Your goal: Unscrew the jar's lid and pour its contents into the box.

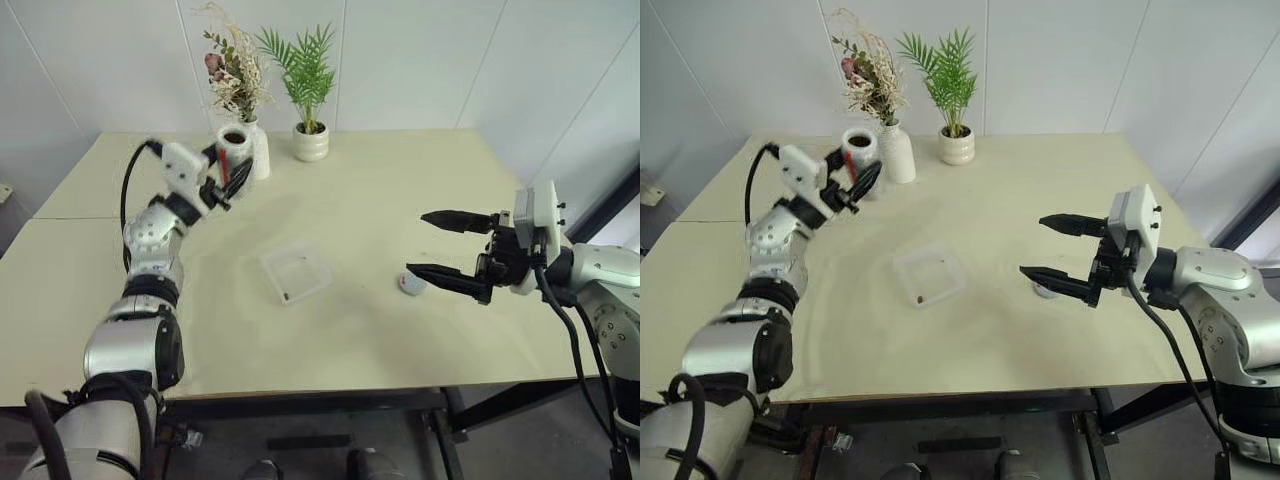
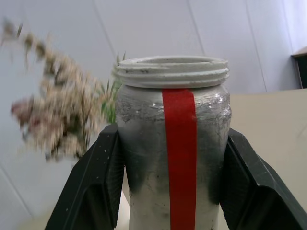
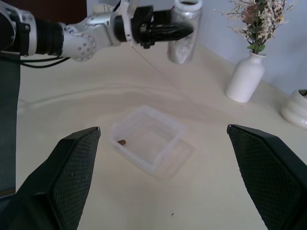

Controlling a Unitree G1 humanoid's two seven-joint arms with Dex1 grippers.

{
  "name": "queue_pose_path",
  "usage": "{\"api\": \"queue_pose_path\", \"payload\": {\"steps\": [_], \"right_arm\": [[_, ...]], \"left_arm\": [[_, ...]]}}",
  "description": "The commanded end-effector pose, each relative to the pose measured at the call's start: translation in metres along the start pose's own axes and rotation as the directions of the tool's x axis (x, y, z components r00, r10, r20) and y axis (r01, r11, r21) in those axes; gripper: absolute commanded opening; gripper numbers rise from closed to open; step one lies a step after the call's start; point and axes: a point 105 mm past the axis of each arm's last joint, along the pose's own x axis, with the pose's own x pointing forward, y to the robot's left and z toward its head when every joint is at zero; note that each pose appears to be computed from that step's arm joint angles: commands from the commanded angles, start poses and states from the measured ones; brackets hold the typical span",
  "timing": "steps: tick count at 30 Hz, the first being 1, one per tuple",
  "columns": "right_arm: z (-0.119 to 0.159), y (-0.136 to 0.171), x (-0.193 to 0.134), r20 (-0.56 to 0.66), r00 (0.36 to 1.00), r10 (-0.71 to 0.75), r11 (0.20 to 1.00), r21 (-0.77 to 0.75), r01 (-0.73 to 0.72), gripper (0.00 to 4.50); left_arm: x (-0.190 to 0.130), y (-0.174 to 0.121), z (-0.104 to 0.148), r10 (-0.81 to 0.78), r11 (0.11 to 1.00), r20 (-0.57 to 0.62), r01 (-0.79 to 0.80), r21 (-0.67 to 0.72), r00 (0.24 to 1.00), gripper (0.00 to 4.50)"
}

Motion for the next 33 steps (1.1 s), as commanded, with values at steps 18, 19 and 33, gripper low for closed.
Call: {"api": "queue_pose_path", "payload": {"steps": [18,19,33], "right_arm": [[0.016,-0.004,-0.006,-0.008,1.0,0.02,0.998,-0.062,-0.02,4.47],[0.016,-0.004,-0.006,-0.008,1.0,0.019,0.998,-0.062,-0.02,4.47],[0.018,-0.01,-0.004,-0.018,0.999,0.03,0.997,-0.074,-0.032,4.5]], "left_arm": [[-0.063,-0.026,-0.077,-0.02,0.972,-0.198,-0.027,-0.233,0.98,2.21],[-0.063,-0.025,-0.077,-0.021,0.972,-0.198,-0.027,-0.235,0.98,2.21],[-0.075,-0.018,-0.07,-0.093,0.977,-0.211,0.048,-0.209,0.973,4.44]]}}
